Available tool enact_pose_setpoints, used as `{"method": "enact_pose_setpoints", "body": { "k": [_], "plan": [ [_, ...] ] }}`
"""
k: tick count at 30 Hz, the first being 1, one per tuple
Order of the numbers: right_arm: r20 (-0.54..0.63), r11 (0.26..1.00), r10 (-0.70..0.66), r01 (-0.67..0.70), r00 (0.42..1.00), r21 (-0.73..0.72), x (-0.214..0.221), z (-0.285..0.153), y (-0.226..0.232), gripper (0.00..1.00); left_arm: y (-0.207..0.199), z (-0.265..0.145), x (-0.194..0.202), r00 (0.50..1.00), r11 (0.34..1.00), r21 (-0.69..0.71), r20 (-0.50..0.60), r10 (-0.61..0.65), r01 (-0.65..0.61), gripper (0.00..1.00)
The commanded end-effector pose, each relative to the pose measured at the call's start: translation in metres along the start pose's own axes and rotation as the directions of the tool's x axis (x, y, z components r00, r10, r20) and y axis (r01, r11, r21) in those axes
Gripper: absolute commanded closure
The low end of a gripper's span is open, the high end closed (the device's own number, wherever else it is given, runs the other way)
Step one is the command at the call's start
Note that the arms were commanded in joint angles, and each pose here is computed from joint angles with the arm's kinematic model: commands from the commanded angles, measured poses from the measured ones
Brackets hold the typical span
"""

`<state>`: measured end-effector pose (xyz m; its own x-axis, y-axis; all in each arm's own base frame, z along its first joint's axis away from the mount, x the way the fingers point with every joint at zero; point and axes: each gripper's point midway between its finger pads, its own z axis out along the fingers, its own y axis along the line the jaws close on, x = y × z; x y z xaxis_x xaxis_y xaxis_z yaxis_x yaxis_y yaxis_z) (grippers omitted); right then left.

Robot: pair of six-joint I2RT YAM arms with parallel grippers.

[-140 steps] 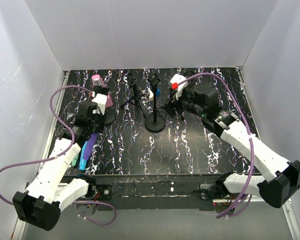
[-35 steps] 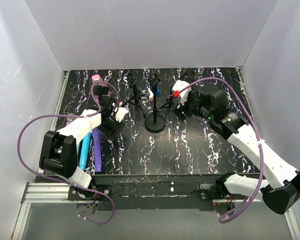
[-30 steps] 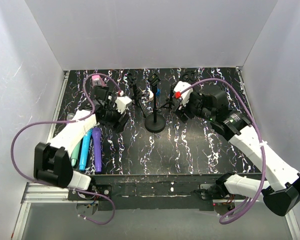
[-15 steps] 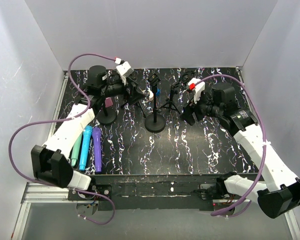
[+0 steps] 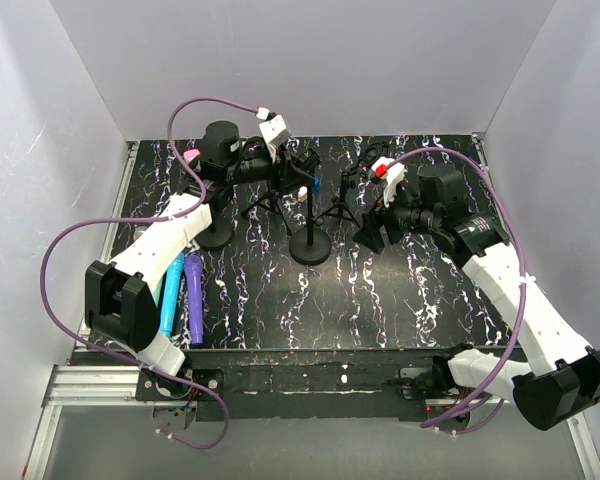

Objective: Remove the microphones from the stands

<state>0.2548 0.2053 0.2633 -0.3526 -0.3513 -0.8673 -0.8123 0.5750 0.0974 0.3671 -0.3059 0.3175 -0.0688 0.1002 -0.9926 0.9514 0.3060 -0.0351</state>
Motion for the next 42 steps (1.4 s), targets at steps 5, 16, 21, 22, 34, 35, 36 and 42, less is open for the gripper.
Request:
{"method": "enact_pose_setpoints", "body": {
  "k": [5,16,21,22,34,35,36,42],
  "plan": [
    [0.014,0.998,0.043,-0.043,0.999,-0.048,-0.01,0.011,0.002,0.24,-0.009,0.001,-0.016,1.0,0.999,0.039,0.025,0.019,-0.02,0.76],
    [0.001,0.994,0.075,-0.074,0.997,-0.079,-0.017,0.024,0.0,0.25,0.007,0.019,-0.008,0.999,1.0,-0.012,0.031,0.018,-0.017,0.72],
    [-0.004,0.992,0.09,-0.09,0.996,-0.086,-0.015,0.027,0.001,0.26,0.008,0.022,-0.007,1.0,1.0,-0.03,0.03,0.002,-0.001,0.54],
    [-0.002,0.992,0.09,-0.09,0.996,-0.084,-0.014,0.027,0.001,0.26,0.007,0.023,-0.006,1.0,1.0,-0.029,0.028,0.001,0.0,0.53],
    [-0.007,0.992,0.102,-0.103,0.995,-0.078,-0.012,0.03,-0.001,0.26,0.007,0.021,0.002,1.0,0.999,-0.049,0.019,-0.008,0.009,0.59],
    [-0.005,0.991,0.104,-0.104,0.995,-0.078,-0.013,0.03,-0.001,0.26,0.007,0.019,0.003,1.0,0.998,-0.058,0.018,-0.011,0.012,0.52],
    [-0.008,0.991,0.107,-0.107,0.994,-0.08,-0.012,0.03,-0.001,0.26,0.007,0.018,0.004,1.0,0.998,-0.069,0.017,-0.01,0.011,0.48],
    [-0.012,0.99,0.113,-0.114,0.994,-0.089,-0.012,0.032,0.0,0.26,0.004,0.013,0.0,0.999,0.996,-0.083,0.035,-0.028,0.031,0.41]
  ]
}}
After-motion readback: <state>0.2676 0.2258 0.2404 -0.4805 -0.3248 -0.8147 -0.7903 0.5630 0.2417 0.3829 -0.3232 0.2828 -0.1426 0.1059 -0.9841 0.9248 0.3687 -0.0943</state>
